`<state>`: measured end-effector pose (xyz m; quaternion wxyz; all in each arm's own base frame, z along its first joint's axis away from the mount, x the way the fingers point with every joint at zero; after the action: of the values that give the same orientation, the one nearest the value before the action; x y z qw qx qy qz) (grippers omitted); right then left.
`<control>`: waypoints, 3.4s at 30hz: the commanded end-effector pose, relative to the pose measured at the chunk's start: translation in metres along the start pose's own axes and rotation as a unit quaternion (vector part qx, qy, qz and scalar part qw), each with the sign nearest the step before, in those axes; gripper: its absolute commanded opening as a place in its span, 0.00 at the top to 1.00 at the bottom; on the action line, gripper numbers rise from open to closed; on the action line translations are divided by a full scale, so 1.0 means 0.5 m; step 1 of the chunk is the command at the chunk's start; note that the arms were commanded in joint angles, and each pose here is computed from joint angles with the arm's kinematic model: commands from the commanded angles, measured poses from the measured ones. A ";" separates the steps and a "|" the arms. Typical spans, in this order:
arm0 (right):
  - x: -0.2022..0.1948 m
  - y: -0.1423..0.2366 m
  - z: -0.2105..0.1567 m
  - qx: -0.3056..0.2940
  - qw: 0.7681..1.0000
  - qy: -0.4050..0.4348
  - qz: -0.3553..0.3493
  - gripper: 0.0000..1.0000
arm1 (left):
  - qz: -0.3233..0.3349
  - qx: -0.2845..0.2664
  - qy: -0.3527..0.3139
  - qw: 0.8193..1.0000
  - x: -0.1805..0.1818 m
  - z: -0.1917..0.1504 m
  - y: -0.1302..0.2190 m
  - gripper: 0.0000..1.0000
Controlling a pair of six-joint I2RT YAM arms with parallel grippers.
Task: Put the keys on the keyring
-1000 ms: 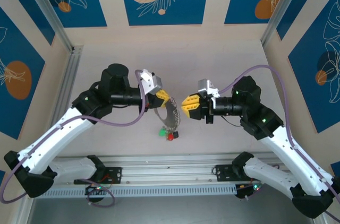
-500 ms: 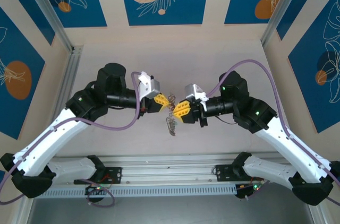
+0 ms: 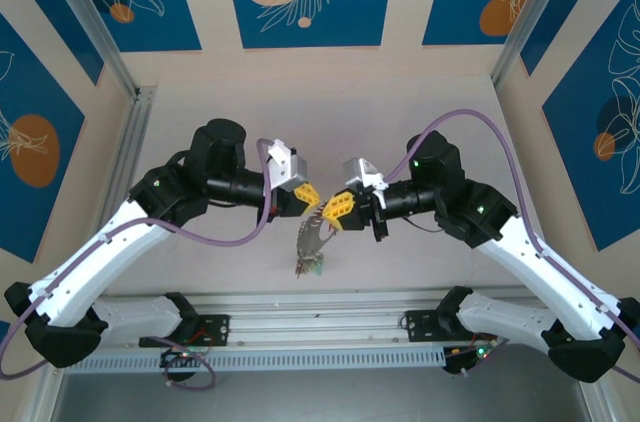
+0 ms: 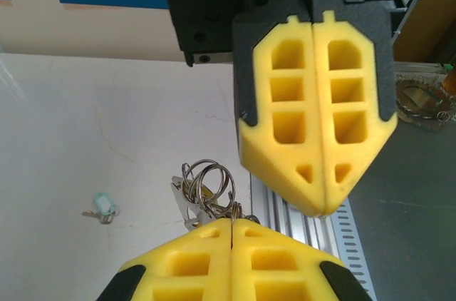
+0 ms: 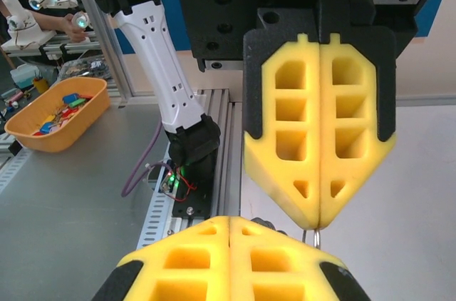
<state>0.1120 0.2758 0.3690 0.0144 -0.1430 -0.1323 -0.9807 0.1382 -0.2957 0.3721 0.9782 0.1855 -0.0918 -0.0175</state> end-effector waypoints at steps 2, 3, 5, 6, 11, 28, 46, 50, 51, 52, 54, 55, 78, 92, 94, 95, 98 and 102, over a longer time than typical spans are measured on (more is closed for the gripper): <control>-0.007 -0.001 -0.003 0.008 1.000 -0.003 -0.015 0.95 | -0.001 -0.028 -0.036 0.999 -0.009 0.045 0.016 1.00; -0.009 -0.002 -0.004 0.009 1.000 -0.004 -0.018 0.95 | -0.001 -0.028 -0.035 0.999 -0.009 0.045 0.016 1.00; -0.013 -0.001 -0.006 0.009 1.000 -0.003 -0.025 0.94 | -0.002 -0.027 -0.036 0.999 -0.011 0.045 0.015 1.00; -0.014 -0.001 -0.005 0.008 1.000 -0.002 -0.027 0.95 | -0.003 -0.027 -0.036 0.999 -0.011 0.044 0.014 1.00; -0.018 -0.002 -0.010 0.009 0.999 0.000 -0.031 0.95 | -0.004 -0.024 -0.037 0.999 -0.013 0.042 0.013 1.00; -0.033 -0.009 -0.023 0.023 0.999 -0.005 -0.041 0.98 | -0.014 -0.022 -0.049 0.998 -0.026 0.048 0.019 1.00; -0.044 -0.014 -0.021 0.015 0.999 -0.008 -0.050 0.82 | -0.027 -0.012 -0.060 0.998 -0.039 0.048 0.014 1.00; -0.050 -0.014 -0.021 0.014 0.998 -0.007 -0.058 0.74 | -0.027 -0.008 -0.060 0.998 -0.039 0.044 0.011 1.00; -0.052 -0.012 -0.021 0.013 0.998 -0.006 -0.063 0.74 | -0.027 -0.006 -0.060 0.998 -0.039 0.043 0.011 1.00; -0.053 -0.011 -0.022 0.012 0.998 -0.004 -0.065 0.74 | -0.027 -0.005 -0.061 0.998 -0.039 0.043 0.011 1.00; -0.054 -0.006 -0.022 0.009 0.998 -0.003 -0.070 0.73 | -0.026 -0.003 -0.061 0.998 -0.037 0.042 0.010 1.00; -0.053 -0.002 -0.021 0.005 0.997 -0.001 -0.071 0.73 | -0.026 -0.001 -0.061 0.998 -0.037 0.041 0.009 1.00; -0.021 0.000 -0.030 0.011 1.000 -0.015 -0.014 0.69 | -0.020 0.004 -0.066 0.998 -0.031 0.038 0.003 1.00; -0.031 -0.017 -0.043 0.022 0.999 -0.026 -0.016 0.92 | -0.020 0.013 -0.064 0.998 -0.028 0.030 -0.006 1.00; -0.033 -0.020 -0.045 0.025 0.999 -0.028 -0.016 0.98 | -0.021 0.013 -0.064 0.998 -0.029 0.030 -0.008 1.00; -0.036 -0.021 -0.046 0.027 0.999 -0.029 -0.018 1.00 | -0.022 0.013 -0.063 0.998 -0.030 0.030 -0.009 1.00; -0.044 -0.020 -0.050 0.030 0.999 -0.030 -0.029 1.00 | -0.018 0.013 -0.062 0.998 -0.027 0.030 -0.009 1.00; -0.027 -0.005 -0.044 0.003 1.000 -0.015 -0.023 1.00 | 0.008 0.004 -0.053 0.999 -0.019 0.035 0.000 0.94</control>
<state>0.1261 0.2765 0.3380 -0.0167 -0.1672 -0.1590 -0.9729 0.1288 -0.2980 0.3591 0.9645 0.2342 -0.1178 -0.0323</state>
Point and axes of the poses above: each hand's point on the last joint's axis, 136 mm out from that joint toward the fingers, its own y axis back along the fingers, its own x axis along the line the jaws close on, z = x × y, the point moved 1 cm from there along y, back along the fingers, and after that the axes turned 13 degrees about -y, right-handed, at the moved point
